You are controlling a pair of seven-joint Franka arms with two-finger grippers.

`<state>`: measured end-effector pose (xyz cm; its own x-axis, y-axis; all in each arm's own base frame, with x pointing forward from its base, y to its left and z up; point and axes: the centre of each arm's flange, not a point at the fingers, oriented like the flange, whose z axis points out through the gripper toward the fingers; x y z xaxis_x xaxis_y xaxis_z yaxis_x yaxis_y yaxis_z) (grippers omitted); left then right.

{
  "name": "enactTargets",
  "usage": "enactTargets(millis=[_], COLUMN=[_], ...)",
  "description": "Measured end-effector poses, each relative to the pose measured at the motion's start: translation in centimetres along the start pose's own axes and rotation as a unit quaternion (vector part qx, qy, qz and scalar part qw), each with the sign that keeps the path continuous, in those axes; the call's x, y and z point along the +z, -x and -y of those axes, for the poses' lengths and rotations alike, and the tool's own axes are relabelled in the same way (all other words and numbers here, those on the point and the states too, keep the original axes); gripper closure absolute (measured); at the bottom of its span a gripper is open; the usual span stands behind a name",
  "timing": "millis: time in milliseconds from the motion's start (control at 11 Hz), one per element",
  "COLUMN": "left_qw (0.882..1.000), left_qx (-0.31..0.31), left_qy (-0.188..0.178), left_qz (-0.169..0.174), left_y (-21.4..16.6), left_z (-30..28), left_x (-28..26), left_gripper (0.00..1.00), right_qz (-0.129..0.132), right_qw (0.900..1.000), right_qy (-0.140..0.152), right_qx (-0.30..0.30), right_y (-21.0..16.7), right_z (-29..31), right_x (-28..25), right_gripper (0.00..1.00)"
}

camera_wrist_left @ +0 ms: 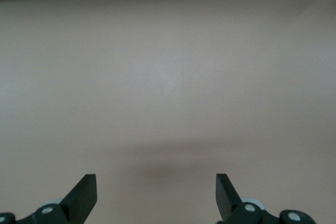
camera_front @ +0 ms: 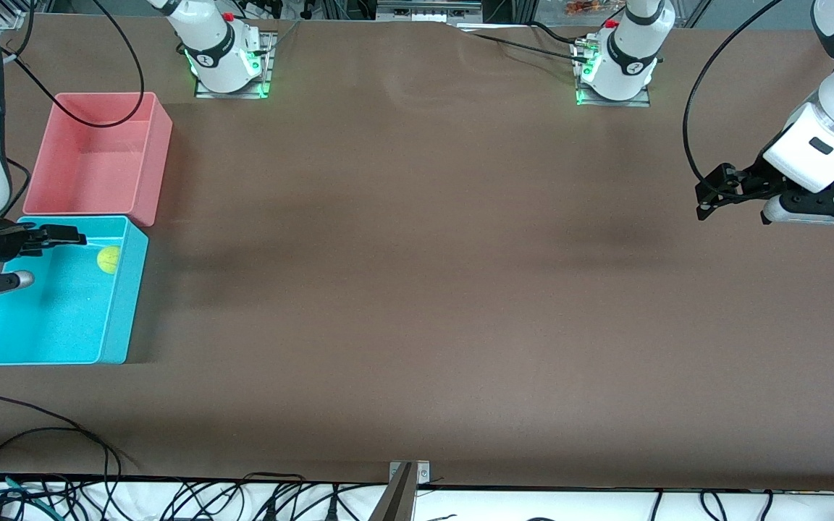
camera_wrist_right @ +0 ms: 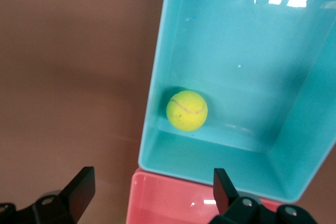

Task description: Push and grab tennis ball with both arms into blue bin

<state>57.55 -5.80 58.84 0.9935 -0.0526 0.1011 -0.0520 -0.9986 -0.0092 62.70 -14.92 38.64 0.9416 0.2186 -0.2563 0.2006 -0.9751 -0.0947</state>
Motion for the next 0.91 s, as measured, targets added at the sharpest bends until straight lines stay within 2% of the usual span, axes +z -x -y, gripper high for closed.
enactTargets(millis=[273, 455, 636, 909], left_qw=[1.000, 1.000, 1.000, 1.000], left_qx=[0.000, -0.001, -0.001, -0.001], left_qy=[0.000, 0.000, 0.000, 0.000], left_qz=[0.000, 0.000, 0.000, 0.000], left_y=[0.0, 0.0, 0.0, 0.0], left_z=[0.0, 0.1, 0.1, 0.2], left_x=[0.0, 0.0, 0.0, 0.0], left_gripper=[0.00, 0.00, 0.00, 0.00], right_qz=[-0.010, -0.021, -0.035, -0.073], right_qw=[0.998, 0.995, 0.994, 0.991], right_qy=[0.052, 0.060, 0.064, 0.065], right_qx=[0.041, 0.075, 0.082, 0.087], right_y=[-0.6, -1.0, -1.0, 1.5], right_z=[6.8, 10.3, 13.0, 13.5], right_x=[-5.0, -6.3, -7.8, -13.4], right_gripper=[0.00, 0.00, 0.00, 0.00])
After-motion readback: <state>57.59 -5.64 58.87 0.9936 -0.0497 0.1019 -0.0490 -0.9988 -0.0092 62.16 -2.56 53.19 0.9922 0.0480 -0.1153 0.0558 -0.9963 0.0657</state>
